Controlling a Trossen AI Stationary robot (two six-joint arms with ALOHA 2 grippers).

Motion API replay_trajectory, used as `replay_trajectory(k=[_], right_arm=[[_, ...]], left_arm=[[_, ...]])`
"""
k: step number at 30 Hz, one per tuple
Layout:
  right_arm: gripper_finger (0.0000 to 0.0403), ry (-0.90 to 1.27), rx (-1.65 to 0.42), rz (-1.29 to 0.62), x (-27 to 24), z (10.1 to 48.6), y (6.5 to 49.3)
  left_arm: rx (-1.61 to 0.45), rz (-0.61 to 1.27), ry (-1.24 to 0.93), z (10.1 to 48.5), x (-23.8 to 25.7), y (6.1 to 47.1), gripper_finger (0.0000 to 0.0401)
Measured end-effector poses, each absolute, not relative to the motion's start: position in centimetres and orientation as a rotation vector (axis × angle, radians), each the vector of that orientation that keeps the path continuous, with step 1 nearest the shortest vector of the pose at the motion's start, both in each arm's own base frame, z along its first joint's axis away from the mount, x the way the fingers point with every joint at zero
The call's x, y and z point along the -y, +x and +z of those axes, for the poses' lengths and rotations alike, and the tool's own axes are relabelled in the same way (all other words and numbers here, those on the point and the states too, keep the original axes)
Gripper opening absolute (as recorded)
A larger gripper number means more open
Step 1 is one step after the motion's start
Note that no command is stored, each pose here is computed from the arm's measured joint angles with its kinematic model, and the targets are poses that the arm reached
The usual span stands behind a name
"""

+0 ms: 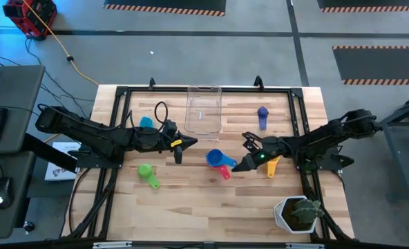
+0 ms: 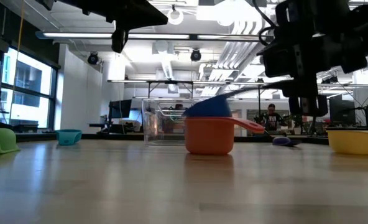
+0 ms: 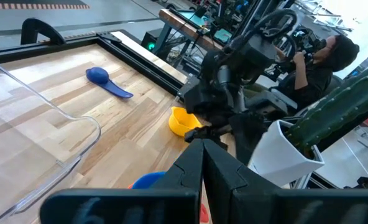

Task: Nest measuring cups in basket
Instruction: Stack the blue measuring cup on top of the red measuring cup

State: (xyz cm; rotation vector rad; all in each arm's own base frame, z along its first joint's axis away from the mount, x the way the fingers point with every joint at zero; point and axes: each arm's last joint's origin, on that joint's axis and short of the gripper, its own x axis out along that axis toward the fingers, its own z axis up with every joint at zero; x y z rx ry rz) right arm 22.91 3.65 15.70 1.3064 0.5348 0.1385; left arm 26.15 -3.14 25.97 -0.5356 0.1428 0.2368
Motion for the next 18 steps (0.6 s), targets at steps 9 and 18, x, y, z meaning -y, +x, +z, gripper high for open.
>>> replay_trajectory(k=[9, 18], right_arm=[[0.0204, 1.188, -0.807, 0.222, -4.1, 18.2, 25.1], [0.0133, 1.033, -0.745, -0.14, -0.9, 19.8, 23.8]], left_arm=[[-0.142, 0.237, -0.536, 26.0, 3.1, 26.1, 0.0], [-0.142, 0.236, -0.535, 26.0, 3.1, 26.1, 0.0]])
